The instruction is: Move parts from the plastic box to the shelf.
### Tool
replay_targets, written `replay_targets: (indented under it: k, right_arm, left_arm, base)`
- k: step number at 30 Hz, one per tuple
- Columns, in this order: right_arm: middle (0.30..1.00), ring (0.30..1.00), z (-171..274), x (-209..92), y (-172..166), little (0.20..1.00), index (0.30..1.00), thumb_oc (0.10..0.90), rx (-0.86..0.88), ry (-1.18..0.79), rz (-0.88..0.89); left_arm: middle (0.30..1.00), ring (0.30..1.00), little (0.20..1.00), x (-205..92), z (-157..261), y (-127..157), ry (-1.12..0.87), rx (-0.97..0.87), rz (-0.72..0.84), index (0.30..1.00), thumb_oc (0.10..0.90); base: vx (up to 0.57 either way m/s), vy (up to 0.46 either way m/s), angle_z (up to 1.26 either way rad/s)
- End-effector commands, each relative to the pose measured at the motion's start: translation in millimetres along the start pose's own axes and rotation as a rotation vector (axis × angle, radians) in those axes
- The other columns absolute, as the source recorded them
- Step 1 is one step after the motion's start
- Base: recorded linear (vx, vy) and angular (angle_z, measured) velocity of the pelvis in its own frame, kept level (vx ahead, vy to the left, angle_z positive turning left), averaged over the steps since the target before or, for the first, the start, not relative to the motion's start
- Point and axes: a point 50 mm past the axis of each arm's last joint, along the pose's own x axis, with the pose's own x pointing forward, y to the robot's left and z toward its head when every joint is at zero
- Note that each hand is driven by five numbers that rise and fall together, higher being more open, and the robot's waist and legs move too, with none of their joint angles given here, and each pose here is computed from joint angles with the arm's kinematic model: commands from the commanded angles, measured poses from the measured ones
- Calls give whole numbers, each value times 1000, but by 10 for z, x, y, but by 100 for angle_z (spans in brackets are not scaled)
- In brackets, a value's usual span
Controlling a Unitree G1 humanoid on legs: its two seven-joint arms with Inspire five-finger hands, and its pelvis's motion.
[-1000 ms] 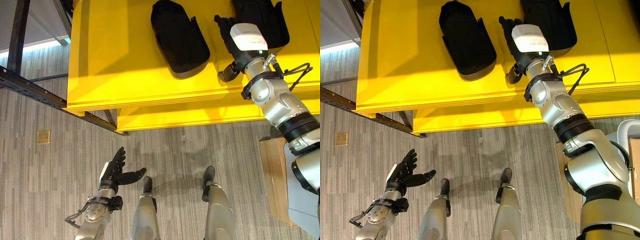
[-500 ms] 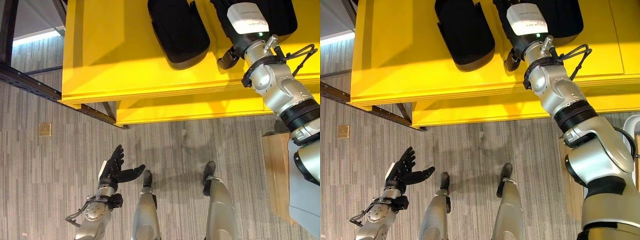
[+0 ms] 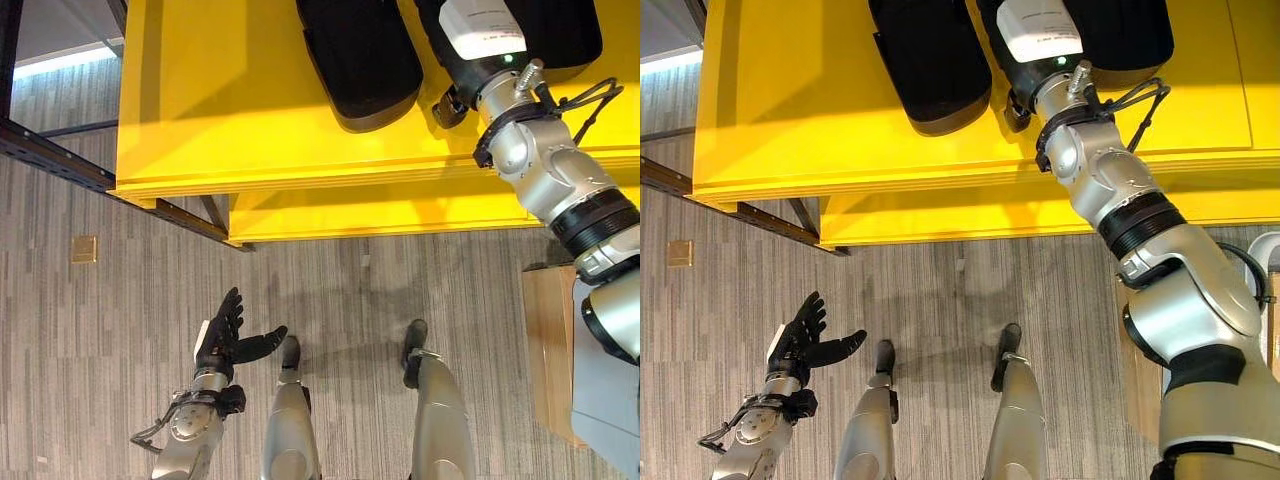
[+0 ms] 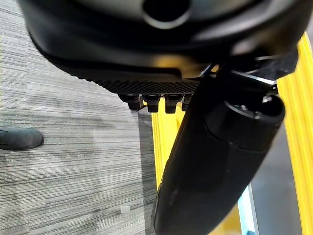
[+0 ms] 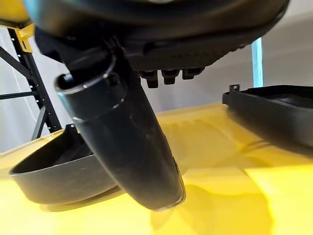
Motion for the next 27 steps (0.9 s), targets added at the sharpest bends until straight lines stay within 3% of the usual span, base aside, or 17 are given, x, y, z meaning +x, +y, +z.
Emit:
replay_targets:
  k: [1,7,14,23,27]
  right_arm:
    - [1000,1000,363,224,-598,1000,1000,900,30,-135,-228]
    - [1000,1000,459,46,-695,1000,1000,900,90,-222,-288]
    - [1000,1000,496,-402,-710,1000,1000,900,198,-325,-388]
    - [1000,1000,504,-781,-476,1000,1000,900,246,-390,-285]
    - [1000,1000,466,-974,-289,1000,1000,900,277,-398,-162]
  left_arm:
    - [1000,1000,1000,-40,316,102,-176,-3,22,1000,900]
    - [1000,1000,1000,-31,324,135,-174,10,56,1000,900]
    - [1000,1000,1000,-61,279,152,-159,19,109,1000,900]
    - [1000,1000,1000,-114,238,150,-148,23,125,1000,900]
    - [1000,1000,1000,-135,215,163,-141,27,140,1000,900]
  base:
    - [0,0,0]
    - [-4,29,0]
    - [-6,30,0]
    - [-1,22,-6]
    - [5,22,-5]
